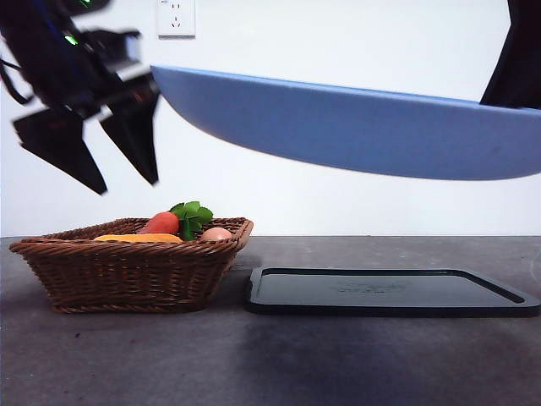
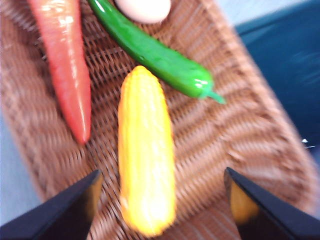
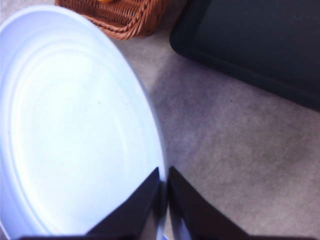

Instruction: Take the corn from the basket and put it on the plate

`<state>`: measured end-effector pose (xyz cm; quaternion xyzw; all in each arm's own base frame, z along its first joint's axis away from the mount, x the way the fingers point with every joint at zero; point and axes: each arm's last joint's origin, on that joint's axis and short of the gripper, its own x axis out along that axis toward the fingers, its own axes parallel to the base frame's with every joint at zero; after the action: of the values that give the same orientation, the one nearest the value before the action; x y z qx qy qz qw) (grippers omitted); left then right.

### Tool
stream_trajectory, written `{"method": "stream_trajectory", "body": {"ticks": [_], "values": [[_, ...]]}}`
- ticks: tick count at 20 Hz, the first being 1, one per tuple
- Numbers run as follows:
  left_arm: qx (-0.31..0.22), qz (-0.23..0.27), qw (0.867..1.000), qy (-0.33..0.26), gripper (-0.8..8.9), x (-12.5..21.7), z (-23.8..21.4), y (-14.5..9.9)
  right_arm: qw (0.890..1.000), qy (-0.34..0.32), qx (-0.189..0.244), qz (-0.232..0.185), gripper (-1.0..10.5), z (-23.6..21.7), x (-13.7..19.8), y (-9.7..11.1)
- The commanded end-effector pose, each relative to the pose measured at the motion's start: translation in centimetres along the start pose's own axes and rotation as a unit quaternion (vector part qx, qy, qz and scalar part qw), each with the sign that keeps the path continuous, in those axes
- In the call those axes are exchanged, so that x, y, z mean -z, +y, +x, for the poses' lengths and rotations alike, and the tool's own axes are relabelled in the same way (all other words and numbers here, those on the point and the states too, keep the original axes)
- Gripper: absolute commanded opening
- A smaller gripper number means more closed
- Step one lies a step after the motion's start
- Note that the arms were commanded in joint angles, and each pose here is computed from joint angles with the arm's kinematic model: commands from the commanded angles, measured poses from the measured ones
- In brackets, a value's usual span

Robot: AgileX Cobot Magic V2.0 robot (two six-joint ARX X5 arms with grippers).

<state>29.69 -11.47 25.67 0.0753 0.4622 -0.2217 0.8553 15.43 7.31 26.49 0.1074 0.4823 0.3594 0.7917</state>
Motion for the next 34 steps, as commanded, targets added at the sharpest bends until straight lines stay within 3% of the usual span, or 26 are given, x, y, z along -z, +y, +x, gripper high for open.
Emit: {"method": "stream_trajectory", "body": {"ticks": [1, 8, 15, 17, 21, 27, 30, 34], "values": [[-0.011, 0.032, 0.999, 0.028, 3.91, -1.1, 2.2, 0.0, 1.000, -0.010, -0.007, 0.000, 0.0, -0.3, -0.5, 0.3], [-0.009, 0.037, 0.996, 0.082, 3.91, -1.0, 6.8, 0.4, 1.000, -0.012, -0.005, 0.001, 0.0, -0.3, -0.5, 0.3], [-0.003, 0.040, 0.993, 0.113, 3.75, -0.3, 8.6, -0.2, 1.000, -0.013, -0.004, 0.001, 0.0, -0.3, -0.5, 0.3], [-0.002, 0.040, 0.992, 0.116, 2.97, -0.3, 8.5, -0.3, 1.000, -0.014, -0.001, 0.001, 0.0, -0.4, -0.5, 0.3], [-0.001, 0.039, 0.991, 0.128, 2.30, -0.3, 8.1, -0.3, 1.000, -0.015, 0.010, 0.001, 0.0, -0.3, -0.6, 0.2], [0.000, 0.021, 0.996, 0.083, 2.30, -3.1, 2.8, -0.7, 0.999, -0.012, 0.037, 0.012, 0.0, 0.3, -0.9, -0.4], [0.094, -0.001, 0.995, 0.017, 2.30, -4.4, -1.6, -1.9, 0.999, 0.003, 0.042, 0.032, 0.0, 2.3, -2.1, -1.7], [0.219, 0.023, 0.975, -0.001, 2.30, -4.2, -4.1, -4.8, 0.996, -0.006, 0.029, 0.087, 0.0, 5.3, -4.1, -4.0]]}}
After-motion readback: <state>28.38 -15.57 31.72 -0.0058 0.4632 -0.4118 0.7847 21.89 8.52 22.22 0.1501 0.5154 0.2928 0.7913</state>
